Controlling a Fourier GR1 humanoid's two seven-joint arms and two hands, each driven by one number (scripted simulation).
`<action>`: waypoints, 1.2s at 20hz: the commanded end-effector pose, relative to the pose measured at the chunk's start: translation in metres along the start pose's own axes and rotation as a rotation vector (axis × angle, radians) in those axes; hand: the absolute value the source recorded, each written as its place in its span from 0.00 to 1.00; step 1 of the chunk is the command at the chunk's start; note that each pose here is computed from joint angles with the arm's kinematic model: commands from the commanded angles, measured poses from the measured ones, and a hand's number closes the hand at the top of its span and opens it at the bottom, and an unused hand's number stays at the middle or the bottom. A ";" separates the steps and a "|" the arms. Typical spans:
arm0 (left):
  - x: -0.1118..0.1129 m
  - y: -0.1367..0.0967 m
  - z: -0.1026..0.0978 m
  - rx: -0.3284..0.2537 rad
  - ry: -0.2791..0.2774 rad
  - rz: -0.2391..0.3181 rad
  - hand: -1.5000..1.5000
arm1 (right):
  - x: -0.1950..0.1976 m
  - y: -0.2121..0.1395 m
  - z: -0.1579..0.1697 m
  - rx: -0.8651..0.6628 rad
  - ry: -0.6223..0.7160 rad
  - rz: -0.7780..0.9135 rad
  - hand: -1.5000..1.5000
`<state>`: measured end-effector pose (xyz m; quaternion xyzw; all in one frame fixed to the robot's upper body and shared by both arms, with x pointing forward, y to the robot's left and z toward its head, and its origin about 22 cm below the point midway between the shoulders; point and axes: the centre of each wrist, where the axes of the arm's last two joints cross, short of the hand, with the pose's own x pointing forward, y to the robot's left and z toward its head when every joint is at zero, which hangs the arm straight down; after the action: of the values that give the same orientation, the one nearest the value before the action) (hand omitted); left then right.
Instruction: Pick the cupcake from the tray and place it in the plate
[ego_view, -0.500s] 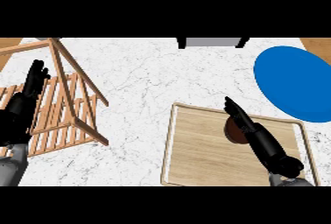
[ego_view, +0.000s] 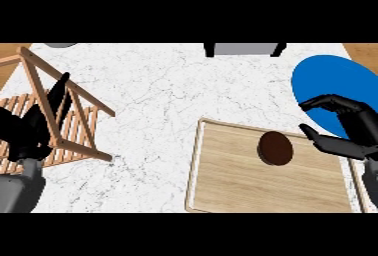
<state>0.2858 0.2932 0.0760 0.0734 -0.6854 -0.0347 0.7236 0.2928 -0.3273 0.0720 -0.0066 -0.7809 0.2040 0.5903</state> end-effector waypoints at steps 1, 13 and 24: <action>-0.039 -0.007 0.011 0.000 0.105 -0.007 0.50 | -0.040 -0.009 0.028 -0.272 -0.058 -0.119 0.00; 0.005 0.010 0.010 -0.016 0.158 0.049 0.50 | -0.044 -0.039 0.043 0.143 -0.017 0.189 0.00; 0.013 -0.006 0.025 -0.019 0.161 0.070 0.50 | -0.030 -0.027 0.021 0.334 0.125 0.352 0.00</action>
<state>0.2690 0.2942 0.1170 -0.0501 -0.5874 0.1700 0.7896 0.2848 -0.3706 0.0454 -0.0467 -0.7158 0.3896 0.5776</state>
